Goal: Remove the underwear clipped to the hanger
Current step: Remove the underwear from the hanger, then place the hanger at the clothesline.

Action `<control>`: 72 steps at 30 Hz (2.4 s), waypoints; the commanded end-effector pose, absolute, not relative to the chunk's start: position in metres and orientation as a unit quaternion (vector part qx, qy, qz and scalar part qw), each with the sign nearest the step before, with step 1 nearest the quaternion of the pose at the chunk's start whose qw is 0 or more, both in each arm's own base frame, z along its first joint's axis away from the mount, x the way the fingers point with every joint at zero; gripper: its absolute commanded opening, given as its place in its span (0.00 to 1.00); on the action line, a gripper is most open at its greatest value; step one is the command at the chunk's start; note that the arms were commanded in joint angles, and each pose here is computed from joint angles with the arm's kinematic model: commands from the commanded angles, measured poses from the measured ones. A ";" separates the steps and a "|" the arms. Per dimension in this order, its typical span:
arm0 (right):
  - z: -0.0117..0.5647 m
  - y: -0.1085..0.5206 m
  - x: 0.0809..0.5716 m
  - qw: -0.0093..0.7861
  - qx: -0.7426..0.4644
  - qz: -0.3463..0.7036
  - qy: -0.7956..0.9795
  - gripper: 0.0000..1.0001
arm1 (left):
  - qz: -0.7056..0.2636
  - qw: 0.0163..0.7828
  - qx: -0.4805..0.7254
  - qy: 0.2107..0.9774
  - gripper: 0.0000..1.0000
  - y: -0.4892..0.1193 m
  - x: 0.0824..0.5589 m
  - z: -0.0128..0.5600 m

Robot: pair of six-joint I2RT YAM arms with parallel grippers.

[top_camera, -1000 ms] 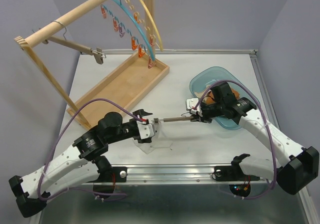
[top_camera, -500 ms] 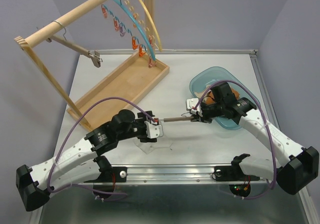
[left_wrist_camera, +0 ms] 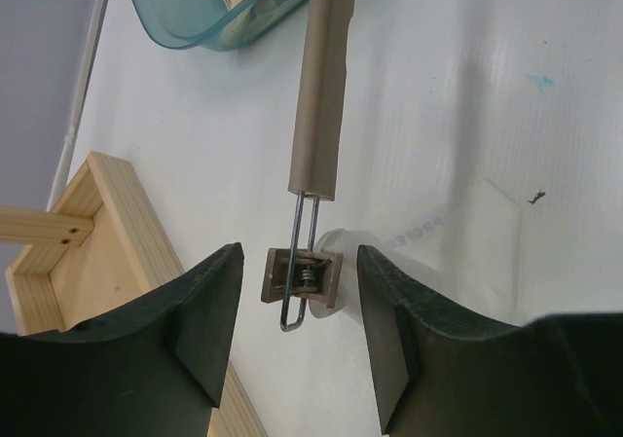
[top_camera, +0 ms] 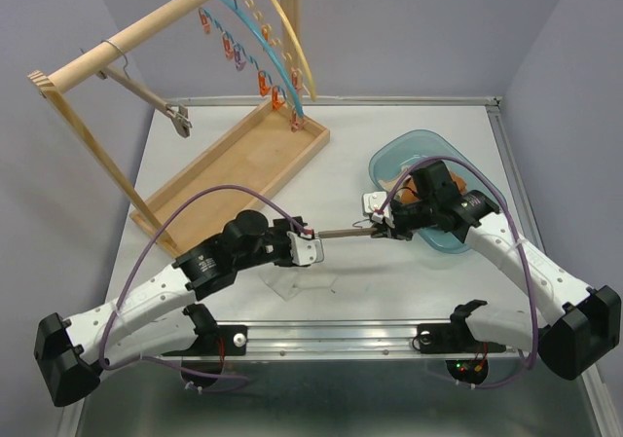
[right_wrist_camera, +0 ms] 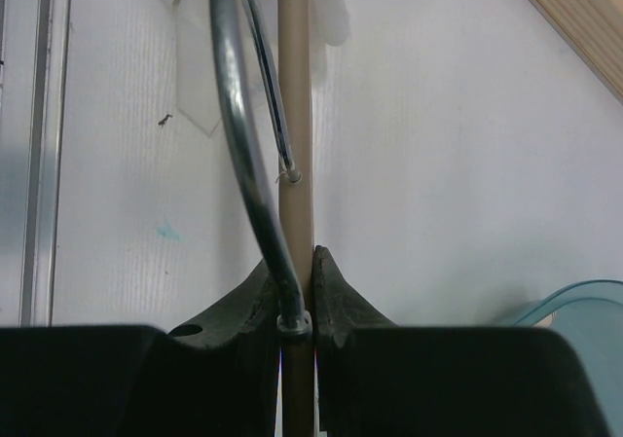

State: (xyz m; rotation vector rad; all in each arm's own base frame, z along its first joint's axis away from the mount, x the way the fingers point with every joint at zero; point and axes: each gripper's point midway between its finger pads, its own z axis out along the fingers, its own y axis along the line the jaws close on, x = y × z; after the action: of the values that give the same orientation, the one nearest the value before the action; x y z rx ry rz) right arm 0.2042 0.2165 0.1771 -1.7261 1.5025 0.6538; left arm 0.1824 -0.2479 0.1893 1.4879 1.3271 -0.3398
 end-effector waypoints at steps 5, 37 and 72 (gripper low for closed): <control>0.185 0.219 0.200 0.385 -0.673 0.267 0.572 0.01 | -0.147 0.537 0.624 0.549 0.24 -0.256 0.185 0.191; 0.177 0.221 0.196 0.369 -0.677 0.281 0.572 0.01 | -0.264 0.527 0.595 0.546 0.86 -0.300 0.173 0.250; 0.178 0.221 0.192 0.367 -0.679 0.288 0.566 0.01 | -0.237 0.435 0.629 0.599 0.00 -0.317 0.192 0.202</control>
State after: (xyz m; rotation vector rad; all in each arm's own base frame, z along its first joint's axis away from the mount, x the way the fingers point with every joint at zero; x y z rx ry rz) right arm 0.1976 0.2183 0.1771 -1.7435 1.4757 0.7002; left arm 0.1849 -0.3086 0.1716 1.6316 1.5783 -0.5917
